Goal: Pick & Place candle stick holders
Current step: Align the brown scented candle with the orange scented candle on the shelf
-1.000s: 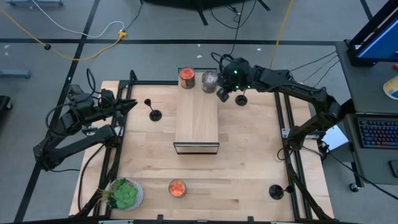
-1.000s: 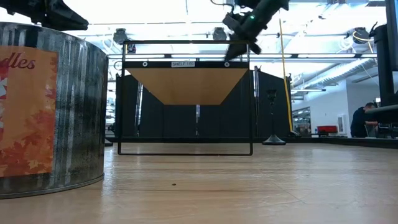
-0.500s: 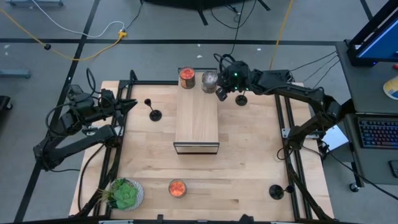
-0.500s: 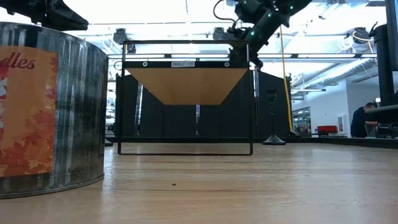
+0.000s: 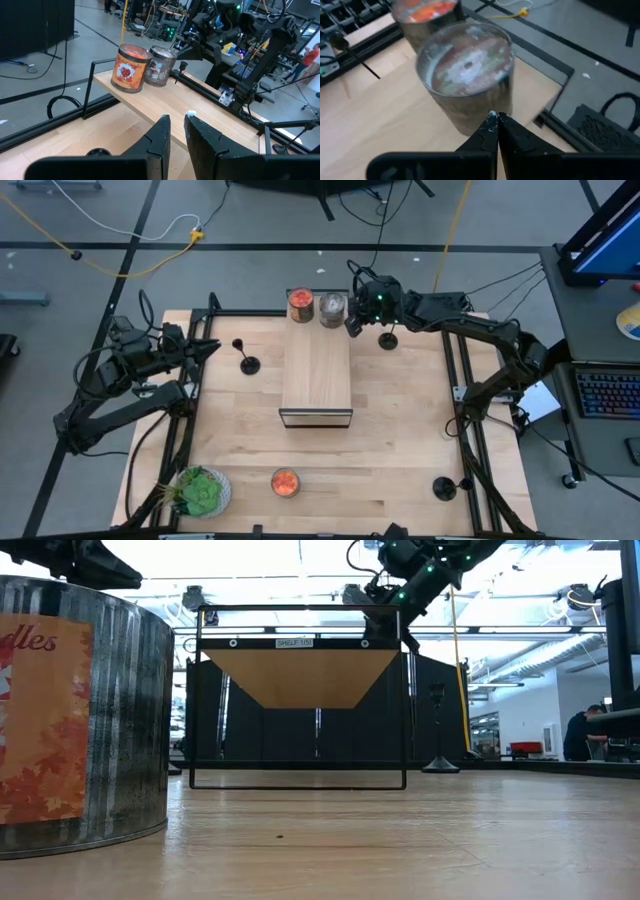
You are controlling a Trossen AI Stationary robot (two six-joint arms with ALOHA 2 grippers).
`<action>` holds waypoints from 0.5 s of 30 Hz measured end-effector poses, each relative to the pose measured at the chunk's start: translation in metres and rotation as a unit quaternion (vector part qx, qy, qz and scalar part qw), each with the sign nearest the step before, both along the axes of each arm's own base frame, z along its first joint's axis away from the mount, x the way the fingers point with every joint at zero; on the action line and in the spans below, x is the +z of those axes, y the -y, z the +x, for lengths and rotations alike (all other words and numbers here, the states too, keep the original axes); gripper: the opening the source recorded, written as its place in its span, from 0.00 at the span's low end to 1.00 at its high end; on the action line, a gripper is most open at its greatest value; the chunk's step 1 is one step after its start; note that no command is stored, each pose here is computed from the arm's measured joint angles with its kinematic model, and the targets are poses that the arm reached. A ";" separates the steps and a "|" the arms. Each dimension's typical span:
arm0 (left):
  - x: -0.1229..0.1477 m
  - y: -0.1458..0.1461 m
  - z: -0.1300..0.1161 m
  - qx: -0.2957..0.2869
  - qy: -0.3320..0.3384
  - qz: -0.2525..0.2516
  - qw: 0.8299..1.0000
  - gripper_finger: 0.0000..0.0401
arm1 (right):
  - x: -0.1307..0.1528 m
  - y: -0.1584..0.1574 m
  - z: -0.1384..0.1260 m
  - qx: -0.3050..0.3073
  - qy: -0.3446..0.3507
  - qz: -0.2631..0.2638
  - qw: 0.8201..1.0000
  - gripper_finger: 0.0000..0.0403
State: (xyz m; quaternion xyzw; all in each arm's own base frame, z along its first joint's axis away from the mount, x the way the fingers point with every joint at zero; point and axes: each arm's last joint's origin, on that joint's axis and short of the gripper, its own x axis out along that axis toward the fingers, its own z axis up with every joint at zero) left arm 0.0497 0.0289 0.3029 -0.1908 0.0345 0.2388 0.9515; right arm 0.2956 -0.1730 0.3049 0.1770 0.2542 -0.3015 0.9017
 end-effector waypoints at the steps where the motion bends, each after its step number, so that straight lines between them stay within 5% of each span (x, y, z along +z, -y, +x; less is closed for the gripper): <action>1: 0.000 0.000 0.000 -0.001 0.000 0.000 1.000 0.16 | 0.000 -0.002 -0.001 0.003 -0.001 0.011 1.000 0.00; 6: 0.000 0.000 0.000 -0.002 0.000 0.000 1.000 0.16 | 0.005 -0.015 0.007 0.059 0.049 0.058 0.995 0.00; 15: 0.000 0.000 0.000 -0.004 0.000 0.001 1.000 0.16 | -0.006 -0.020 0.030 0.073 0.075 0.061 0.993 0.00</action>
